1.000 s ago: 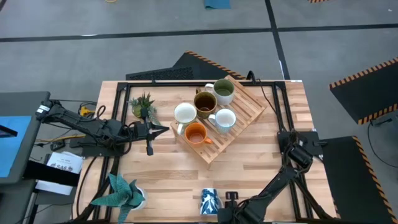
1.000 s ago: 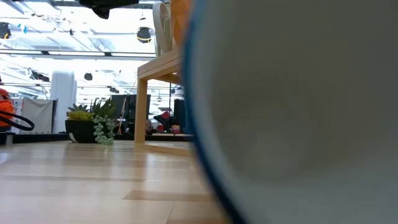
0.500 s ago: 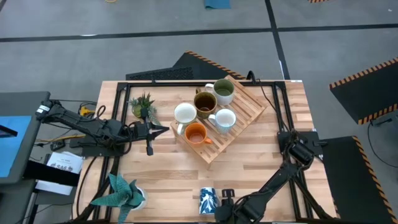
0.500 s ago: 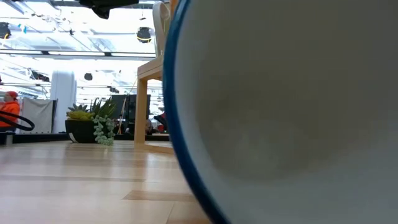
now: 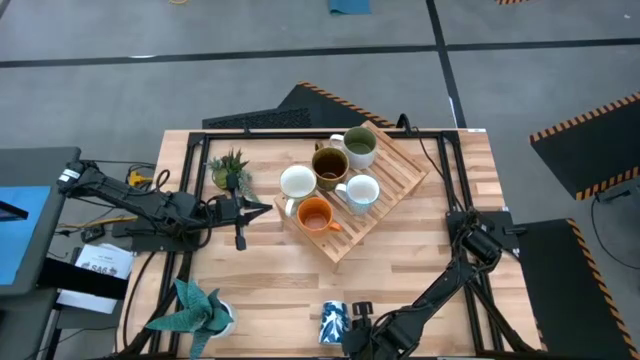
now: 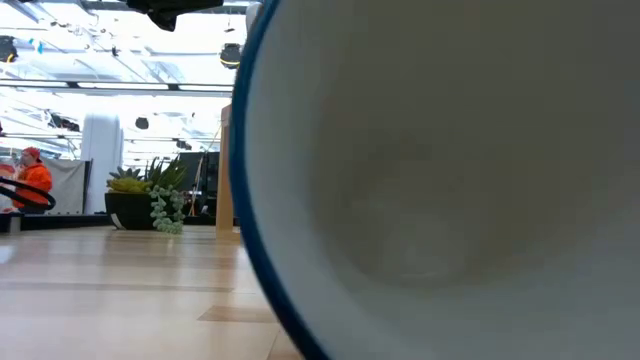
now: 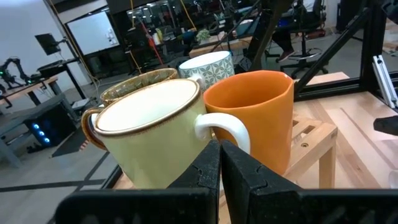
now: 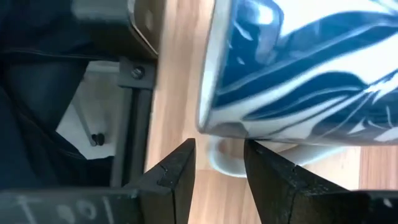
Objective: Place coffee mugs
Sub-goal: Put the blue mug on the shelf
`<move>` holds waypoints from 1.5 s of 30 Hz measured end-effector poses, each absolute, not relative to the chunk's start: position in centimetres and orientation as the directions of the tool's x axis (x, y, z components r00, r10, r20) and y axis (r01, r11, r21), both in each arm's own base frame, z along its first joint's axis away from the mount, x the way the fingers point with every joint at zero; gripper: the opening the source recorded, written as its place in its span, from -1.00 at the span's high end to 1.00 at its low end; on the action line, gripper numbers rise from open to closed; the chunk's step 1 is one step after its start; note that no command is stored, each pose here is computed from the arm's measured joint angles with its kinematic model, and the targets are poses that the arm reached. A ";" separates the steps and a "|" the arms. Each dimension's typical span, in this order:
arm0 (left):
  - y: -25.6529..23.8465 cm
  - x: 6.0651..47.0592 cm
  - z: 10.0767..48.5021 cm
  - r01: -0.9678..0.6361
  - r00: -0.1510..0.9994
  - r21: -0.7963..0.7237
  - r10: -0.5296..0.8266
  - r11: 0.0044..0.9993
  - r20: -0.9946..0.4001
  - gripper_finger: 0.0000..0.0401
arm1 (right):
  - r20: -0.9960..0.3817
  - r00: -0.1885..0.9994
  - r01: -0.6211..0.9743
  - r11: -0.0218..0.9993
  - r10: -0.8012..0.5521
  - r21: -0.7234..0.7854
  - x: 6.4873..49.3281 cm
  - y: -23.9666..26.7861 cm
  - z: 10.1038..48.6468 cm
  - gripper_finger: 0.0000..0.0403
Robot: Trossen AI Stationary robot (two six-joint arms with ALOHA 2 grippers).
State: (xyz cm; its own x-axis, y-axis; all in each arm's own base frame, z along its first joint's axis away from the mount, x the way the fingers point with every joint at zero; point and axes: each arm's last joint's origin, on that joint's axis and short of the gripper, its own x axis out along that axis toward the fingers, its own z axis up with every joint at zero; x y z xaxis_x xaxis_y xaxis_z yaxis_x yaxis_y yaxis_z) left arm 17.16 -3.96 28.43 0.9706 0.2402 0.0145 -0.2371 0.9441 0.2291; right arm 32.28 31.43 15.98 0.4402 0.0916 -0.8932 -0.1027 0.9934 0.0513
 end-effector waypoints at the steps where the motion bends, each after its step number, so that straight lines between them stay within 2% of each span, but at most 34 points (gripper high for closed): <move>1: -4.0 17.2 28.4 -0.237 0.971 0.229 0.240 0.944 0.014 1.00 | -0.895 0.437 -0.099 0.994 0.085 0.047 32.2 31.3 15.8 0.20; 16: -4.0 17.2 28.4 -0.236 0.971 0.230 0.240 0.944 0.012 1.00 | -0.888 0.445 -0.061 0.993 0.114 0.097 32.5 30.6 14.2 0.21; 19: -4.0 17.2 28.4 -0.236 0.971 0.230 0.240 0.944 0.012 1.00 | -0.892 0.440 -0.028 0.994 0.107 0.106 32.6 30.4 14.1 0.39; 22: -4.0 17.2 28.4 -0.237 0.971 0.230 0.240 0.944 0.012 1.00 | -0.897 0.422 -0.026 0.991 0.132 0.134 32.6 30.4 14.2 0.78; 26: -4.0 17.2 28.4 -0.237 0.971 0.230 0.240 0.944 0.013 1.00 | -0.905 0.393 -0.047 0.987 0.162 0.156 32.3 30.1 15.2 0.79; 28: -4.0 17.2 28.4 -0.237 0.971 0.230 0.240 0.944 0.013 1.00 | -0.906 0.379 -0.064 0.983 0.185 0.174 31.9 29.8 16.5 0.79; 31: -4.0 17.2 28.4 -0.237 0.971 0.229 0.240 0.944 0.013 1.00 | -0.883 0.357 -0.106 0.953 0.304 0.285 31.1 29.8 19.5 0.79; 34: -4.0 17.2 28.4 -0.237 0.971 0.229 0.240 0.944 0.013 1.00 | -0.818 0.401 -0.147 0.910 0.413 0.387 29.9 30.1 23.2 0.79; 37: -4.0 17.2 28.4 -0.237 0.971 0.229 0.240 0.944 0.014 1.00 | -0.743 0.482 -0.168 0.881 0.464 0.442 28.6 30.0 27.0 0.79; 41: -4.0 17.2 28.4 -0.229 0.973 0.229 0.232 0.946 0.014 1.00 | -0.631 0.686 -0.152 0.920 0.361 0.361 26.2 28.7 31.9 0.79; 45: -4.0 17.2 28.5 -0.215 0.976 0.225 0.216 0.950 0.021 1.00 | -0.484 0.848 -0.128 0.969 0.217 0.210 24.0 26.2 36.5 0.79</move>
